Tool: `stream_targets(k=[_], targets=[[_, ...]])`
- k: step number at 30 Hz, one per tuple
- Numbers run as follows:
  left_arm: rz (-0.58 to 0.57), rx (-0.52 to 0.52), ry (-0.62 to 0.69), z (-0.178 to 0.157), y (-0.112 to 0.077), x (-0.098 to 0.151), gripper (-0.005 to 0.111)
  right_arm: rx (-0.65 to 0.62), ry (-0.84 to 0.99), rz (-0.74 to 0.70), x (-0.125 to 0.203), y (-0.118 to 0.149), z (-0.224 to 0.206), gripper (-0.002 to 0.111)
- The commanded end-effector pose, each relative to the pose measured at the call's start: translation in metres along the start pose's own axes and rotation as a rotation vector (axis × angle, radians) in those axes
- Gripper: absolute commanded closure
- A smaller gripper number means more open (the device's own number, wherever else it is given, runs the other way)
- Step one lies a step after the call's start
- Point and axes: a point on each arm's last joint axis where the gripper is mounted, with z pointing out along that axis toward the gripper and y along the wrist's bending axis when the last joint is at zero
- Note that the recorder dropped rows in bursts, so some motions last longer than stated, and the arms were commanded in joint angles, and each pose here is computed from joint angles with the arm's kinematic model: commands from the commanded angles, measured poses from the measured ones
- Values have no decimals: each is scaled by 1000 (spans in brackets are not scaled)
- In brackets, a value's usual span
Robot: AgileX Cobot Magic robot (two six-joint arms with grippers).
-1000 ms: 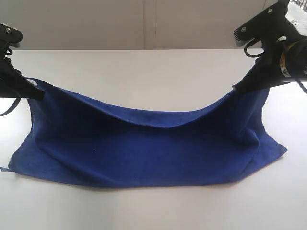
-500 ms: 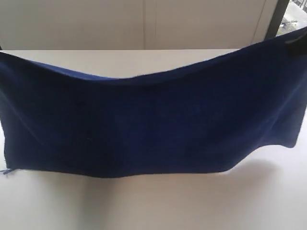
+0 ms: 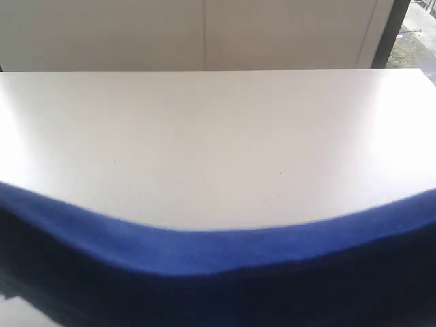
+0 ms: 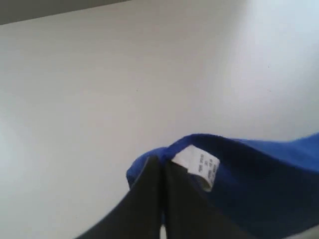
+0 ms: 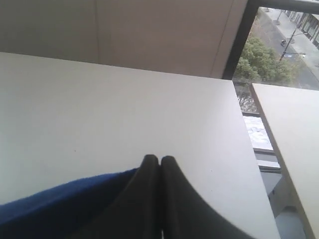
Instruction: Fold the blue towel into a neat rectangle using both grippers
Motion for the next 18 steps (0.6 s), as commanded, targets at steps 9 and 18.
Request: stream_targets(k=[9, 18], targets=[[-189, -61, 175, 156, 28, -9, 107, -48, 237, 0, -22, 44, 143, 108], [-226, -119, 166, 242, 45, -3, 107, 27, 306, -106, 5, 66, 263, 108]])
